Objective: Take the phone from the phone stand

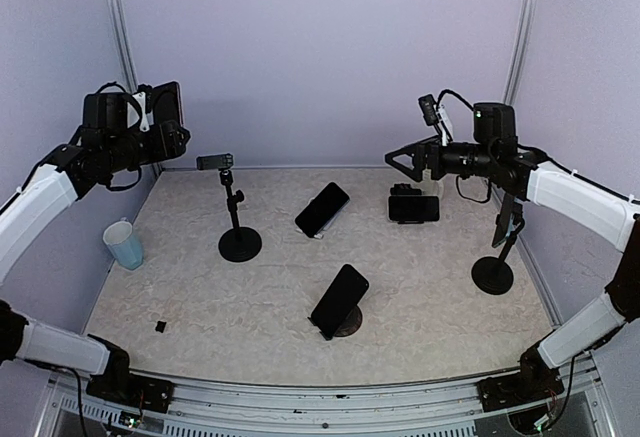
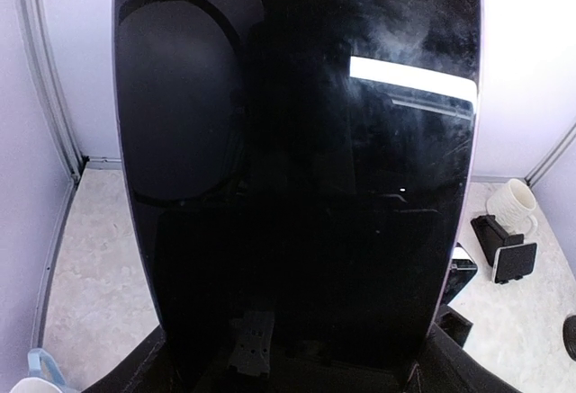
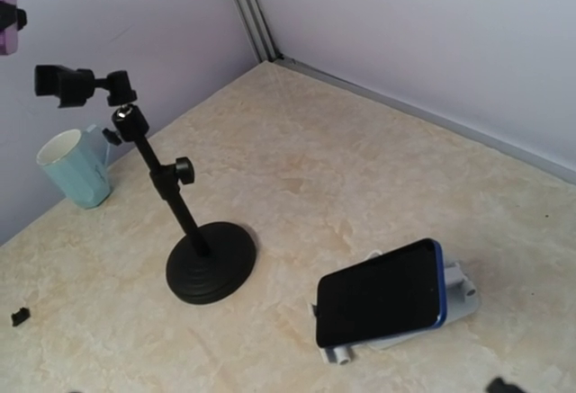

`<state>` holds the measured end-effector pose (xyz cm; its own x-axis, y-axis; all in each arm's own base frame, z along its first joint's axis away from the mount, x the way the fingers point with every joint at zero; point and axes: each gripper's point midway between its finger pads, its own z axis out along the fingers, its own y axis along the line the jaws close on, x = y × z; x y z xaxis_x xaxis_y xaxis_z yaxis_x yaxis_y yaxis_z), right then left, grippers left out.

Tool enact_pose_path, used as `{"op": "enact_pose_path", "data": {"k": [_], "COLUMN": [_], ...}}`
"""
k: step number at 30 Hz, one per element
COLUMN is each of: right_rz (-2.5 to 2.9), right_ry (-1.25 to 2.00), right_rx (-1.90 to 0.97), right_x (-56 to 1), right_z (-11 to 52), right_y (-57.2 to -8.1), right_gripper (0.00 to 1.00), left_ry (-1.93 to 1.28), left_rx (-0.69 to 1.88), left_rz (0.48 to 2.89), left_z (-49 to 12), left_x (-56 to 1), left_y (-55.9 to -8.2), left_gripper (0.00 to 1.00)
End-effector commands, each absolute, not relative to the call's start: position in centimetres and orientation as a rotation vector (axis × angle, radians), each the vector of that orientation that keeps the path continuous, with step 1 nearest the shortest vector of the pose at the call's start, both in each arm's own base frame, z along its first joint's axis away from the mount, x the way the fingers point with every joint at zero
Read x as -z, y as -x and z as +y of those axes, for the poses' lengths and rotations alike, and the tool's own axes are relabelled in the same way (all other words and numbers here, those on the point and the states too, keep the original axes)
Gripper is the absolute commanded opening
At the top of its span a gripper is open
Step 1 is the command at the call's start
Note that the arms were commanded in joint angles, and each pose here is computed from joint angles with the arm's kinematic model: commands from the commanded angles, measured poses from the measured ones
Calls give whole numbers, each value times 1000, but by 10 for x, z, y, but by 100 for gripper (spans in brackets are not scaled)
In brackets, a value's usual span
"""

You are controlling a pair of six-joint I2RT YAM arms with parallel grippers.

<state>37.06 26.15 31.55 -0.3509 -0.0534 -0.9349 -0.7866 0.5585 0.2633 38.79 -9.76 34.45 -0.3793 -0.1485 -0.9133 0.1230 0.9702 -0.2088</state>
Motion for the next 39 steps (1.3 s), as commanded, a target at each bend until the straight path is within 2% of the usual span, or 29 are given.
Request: {"op": "enact_pose_path", "data": {"k": [1, 17, 29, 39], "right_rz": [1766, 1783, 1776, 1764], "right_ry": [704, 714, 718, 720], "right_rx": [-921, -982, -1040, -1053], "right_x": [-318, -290, -275, -272], "right_z": [264, 268, 272, 269], "right_y": [-371, -365, -356, -347], "right_gripper": [96, 95, 94, 94], "left_ry": [79, 181, 218, 216], "left_rx": [292, 191, 103, 30], "left_rz": [1932, 2228, 2509, 2635], "left_z": [-80, -47, -36, -28], "left_x": [-341, -228, -143, -101], "left_y": [-401, -437, -412, -396], "left_gripper": [47, 48, 50, 50]}}
